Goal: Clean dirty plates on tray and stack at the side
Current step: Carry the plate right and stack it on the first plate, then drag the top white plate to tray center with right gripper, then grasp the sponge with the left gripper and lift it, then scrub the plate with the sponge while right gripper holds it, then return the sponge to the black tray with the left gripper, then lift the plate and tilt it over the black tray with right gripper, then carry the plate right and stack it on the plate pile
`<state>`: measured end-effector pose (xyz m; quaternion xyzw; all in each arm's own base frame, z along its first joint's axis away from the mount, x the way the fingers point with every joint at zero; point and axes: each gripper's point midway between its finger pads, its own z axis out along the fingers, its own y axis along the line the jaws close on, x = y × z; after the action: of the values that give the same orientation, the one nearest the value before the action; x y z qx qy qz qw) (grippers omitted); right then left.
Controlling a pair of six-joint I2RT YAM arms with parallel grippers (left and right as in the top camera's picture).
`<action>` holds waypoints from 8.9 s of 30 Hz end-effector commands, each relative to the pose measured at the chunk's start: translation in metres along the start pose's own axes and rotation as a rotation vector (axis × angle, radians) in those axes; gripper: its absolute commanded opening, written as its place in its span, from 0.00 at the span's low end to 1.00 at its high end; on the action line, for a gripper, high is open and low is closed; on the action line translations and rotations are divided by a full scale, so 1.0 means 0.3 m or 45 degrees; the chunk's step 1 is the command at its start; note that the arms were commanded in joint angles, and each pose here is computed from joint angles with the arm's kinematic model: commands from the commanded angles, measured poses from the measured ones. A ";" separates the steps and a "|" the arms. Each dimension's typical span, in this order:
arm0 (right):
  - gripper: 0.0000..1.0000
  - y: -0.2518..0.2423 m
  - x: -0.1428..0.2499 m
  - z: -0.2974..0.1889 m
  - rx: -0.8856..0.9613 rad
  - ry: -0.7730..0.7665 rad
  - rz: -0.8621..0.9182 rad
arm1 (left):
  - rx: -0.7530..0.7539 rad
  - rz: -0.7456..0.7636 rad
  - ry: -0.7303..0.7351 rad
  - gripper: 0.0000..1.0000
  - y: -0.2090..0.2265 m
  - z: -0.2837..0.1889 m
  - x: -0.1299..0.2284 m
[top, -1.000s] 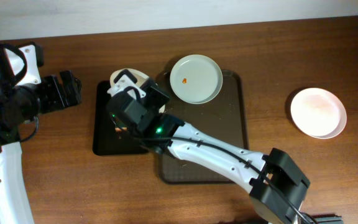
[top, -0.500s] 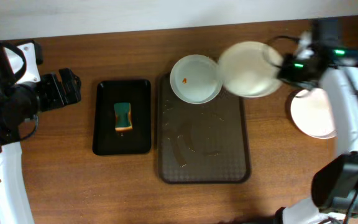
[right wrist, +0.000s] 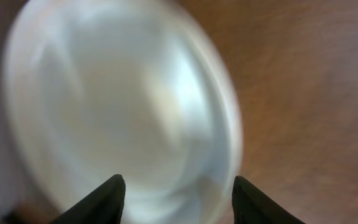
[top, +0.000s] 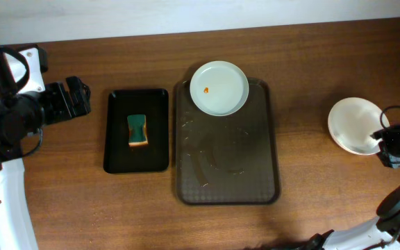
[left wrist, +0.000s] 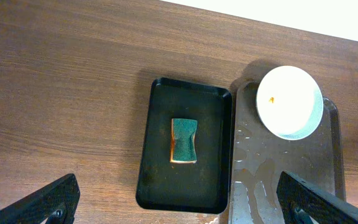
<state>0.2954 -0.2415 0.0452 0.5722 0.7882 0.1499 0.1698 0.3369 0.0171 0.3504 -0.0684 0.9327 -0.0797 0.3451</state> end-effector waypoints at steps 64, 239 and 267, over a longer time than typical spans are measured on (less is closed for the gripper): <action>0.04 0.457 0.870 0.317 0.270 0.314 -1.373 | -0.011 0.254 0.618 0.58 -0.063 0.975 0.665; 0.04 1.117 1.544 -0.252 -0.561 -0.348 -2.092 | -0.183 -0.030 0.365 1.00 0.084 0.149 0.059; 0.14 -0.053 -0.028 -0.087 0.192 -0.119 -0.107 | -0.183 -0.030 0.365 1.00 0.084 0.148 0.059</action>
<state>0.2637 -0.2561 0.0611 0.5670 0.8089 0.0389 0.1507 0.3538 0.0346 0.2951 -0.1010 0.9756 -0.0247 0.1933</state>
